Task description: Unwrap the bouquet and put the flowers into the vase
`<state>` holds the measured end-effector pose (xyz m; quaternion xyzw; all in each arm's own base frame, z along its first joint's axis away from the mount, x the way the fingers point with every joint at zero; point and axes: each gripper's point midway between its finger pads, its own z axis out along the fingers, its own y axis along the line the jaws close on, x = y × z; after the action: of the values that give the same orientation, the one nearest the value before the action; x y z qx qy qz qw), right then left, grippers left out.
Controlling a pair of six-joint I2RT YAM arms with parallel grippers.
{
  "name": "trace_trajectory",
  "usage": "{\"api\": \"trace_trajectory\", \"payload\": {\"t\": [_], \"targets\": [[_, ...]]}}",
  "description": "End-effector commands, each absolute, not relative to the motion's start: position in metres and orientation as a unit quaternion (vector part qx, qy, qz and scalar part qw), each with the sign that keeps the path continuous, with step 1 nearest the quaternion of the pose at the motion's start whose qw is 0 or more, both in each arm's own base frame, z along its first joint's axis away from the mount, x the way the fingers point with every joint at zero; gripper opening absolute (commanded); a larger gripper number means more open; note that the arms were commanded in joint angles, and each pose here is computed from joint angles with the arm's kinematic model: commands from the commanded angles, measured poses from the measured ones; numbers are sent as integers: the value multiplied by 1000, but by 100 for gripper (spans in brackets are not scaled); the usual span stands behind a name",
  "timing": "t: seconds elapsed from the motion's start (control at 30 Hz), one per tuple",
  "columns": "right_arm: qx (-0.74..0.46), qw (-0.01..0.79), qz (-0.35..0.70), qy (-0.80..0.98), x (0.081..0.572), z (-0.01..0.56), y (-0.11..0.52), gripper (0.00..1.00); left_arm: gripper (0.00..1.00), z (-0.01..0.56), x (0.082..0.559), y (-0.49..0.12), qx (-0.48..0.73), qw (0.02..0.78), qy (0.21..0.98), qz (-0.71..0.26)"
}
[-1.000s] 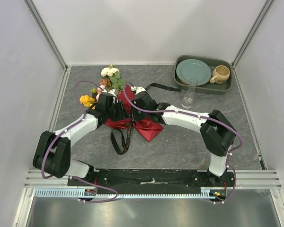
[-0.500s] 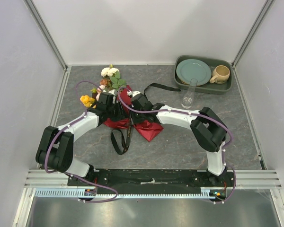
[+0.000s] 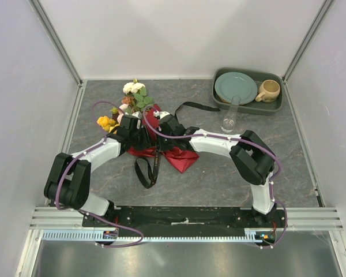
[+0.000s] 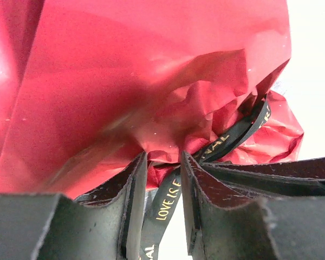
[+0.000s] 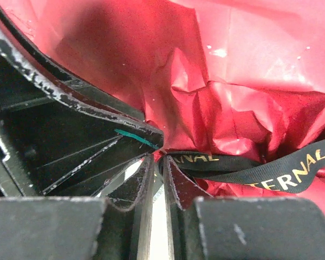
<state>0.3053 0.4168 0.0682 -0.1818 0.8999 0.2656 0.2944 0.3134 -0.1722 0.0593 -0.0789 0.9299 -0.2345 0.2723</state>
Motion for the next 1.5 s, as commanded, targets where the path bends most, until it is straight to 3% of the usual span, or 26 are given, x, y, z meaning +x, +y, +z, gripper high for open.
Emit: {"api": "trace_trajectory", "payload": {"t": [0.0, 0.57, 0.93, 1.03, 1.13, 1.47], "targets": [[-171, 310, 307, 883, 307, 83, 435, 18, 38, 56, 317, -174, -93, 273, 926, -244], [-167, 296, 308, 889, 305, 65, 437, 20, 38, 53, 316, -173, -94, 270, 927, -242], [-195, 303, 244, 900, 305, 42, 425, 26, 38, 47, 315, -171, -96, 265, 930, -235], [-200, 301, 246, 899, 301, 42, 430, 17, 38, 46, 316, -170, -98, 265, 931, -232], [-192, 310, 268, 892, 298, 63, 433, 0, 38, 45, 318, -170, -98, 265, 931, -229], [-161, 328, 358, 859, 284, 144, 440, 0, 38, 32, 322, -164, -110, 257, 936, -212]]}}
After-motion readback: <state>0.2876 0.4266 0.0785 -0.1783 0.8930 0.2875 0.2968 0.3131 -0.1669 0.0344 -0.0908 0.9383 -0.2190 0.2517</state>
